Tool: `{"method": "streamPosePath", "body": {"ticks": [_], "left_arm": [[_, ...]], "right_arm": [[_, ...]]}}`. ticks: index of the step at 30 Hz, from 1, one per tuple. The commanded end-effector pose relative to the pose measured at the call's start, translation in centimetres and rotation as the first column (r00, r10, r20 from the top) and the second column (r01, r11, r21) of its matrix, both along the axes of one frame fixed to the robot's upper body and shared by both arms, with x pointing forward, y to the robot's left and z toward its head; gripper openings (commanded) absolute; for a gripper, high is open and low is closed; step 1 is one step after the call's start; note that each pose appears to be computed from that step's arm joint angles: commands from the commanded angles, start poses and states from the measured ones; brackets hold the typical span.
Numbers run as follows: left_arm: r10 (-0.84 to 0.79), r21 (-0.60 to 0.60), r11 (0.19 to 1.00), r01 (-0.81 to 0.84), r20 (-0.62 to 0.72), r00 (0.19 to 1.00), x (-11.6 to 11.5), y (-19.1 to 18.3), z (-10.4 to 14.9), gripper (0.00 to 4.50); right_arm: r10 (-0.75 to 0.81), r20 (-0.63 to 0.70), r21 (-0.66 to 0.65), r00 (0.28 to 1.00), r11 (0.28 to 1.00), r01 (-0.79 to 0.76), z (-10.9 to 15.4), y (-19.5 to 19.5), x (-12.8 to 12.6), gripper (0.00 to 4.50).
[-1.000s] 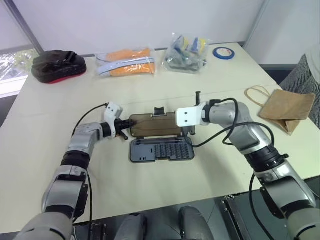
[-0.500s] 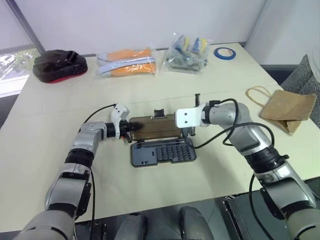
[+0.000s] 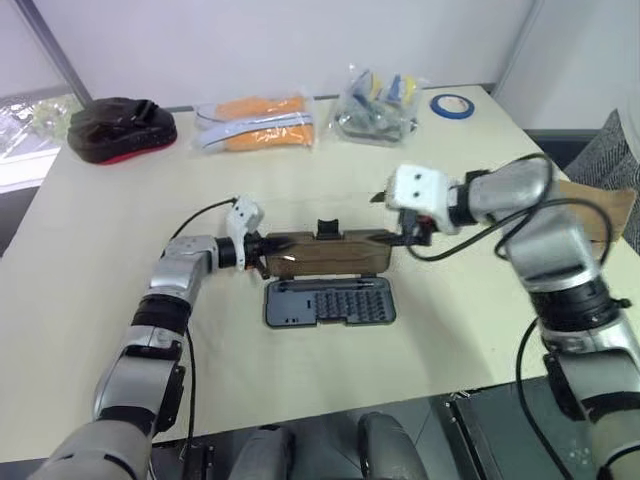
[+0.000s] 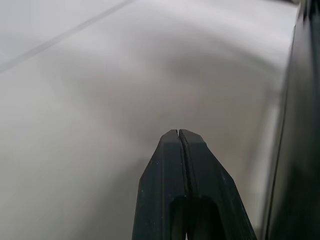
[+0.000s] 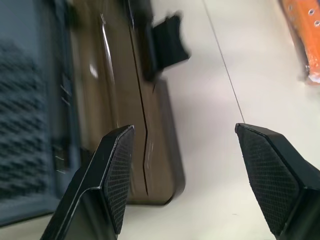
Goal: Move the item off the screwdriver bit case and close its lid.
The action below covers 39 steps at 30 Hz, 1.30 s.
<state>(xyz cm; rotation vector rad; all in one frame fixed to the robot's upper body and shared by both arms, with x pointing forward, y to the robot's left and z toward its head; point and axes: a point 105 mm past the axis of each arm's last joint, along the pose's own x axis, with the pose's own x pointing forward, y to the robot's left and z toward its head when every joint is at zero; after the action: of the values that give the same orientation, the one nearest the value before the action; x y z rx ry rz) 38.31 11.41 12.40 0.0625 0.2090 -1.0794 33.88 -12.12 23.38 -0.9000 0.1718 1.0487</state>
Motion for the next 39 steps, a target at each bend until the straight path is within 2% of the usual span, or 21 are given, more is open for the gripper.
{"method": "streamPosePath", "body": {"ticks": [1,5,9,13,19,27,31,37,39], "left_arm": [[-0.067,-0.038,0.997,0.069,0.049,0.997,-1.3,-0.2,2.6,0.00],[-0.129,-0.019,0.991,0.130,0.044,0.991,-2.8,-0.3,3.1,0.00],[-0.218,-0.002,0.976,0.218,-0.005,0.976,-5.1,-0.6,2.6,0.00],[-0.292,0.037,0.955,0.295,-0.074,0.954,-7.1,-0.8,0.8,0.00],[-0.344,0.118,0.924,0.362,-0.152,0.927,-9.0,-0.5,-2.5,0.00],[-0.289,0.083,0.949,0.303,-0.148,0.946,-7.9,-1.1,-2.2,0.00],[-0.262,0.215,0.929,0.300,-0.191,0.946,-8.3,0.0,-5.9,0.00],[-0.226,0.272,0.921,0.278,-0.209,0.952,-8.1,1.1,-7.8,0.00],[-0.221,0.269,0.924,0.272,-0.207,0.953,-8.0,1.1,-7.9,0.00]], "right_arm": [[0.008,-0.006,0.095,1.000,0.995,-0.007,2.8,-0.8,-1.7,3.32],[-0.001,-0.056,0.149,0.998,0.989,0.010,3.1,-1.5,-2.7,3.32],[-0.083,-0.042,0.208,0.996,0.974,0.090,4.3,-2.7,-2.3,3.32],[-0.126,-0.044,0.243,0.991,0.961,0.133,4.6,-2.9,-2.0,3.32],[-0.147,-0.106,0.277,0.983,0.945,0.171,2.8,-2.1,-1.8,3.32],[-0.107,-0.247,0.298,0.963,0.937,0.180,-0.9,-0.4,-3.2,3.32],[-0.047,-0.378,0.281,0.925,0.946,0.162,-4.2,0.3,-5.6,3.32],[0.066,-0.486,0.379,0.872,0.914,0.142,-3.9,1.4,-7.4,3.32],[0.072,-0.507,0.377,0.859,0.915,0.146,-4.3,1.7,-7.7,2.78]]}}
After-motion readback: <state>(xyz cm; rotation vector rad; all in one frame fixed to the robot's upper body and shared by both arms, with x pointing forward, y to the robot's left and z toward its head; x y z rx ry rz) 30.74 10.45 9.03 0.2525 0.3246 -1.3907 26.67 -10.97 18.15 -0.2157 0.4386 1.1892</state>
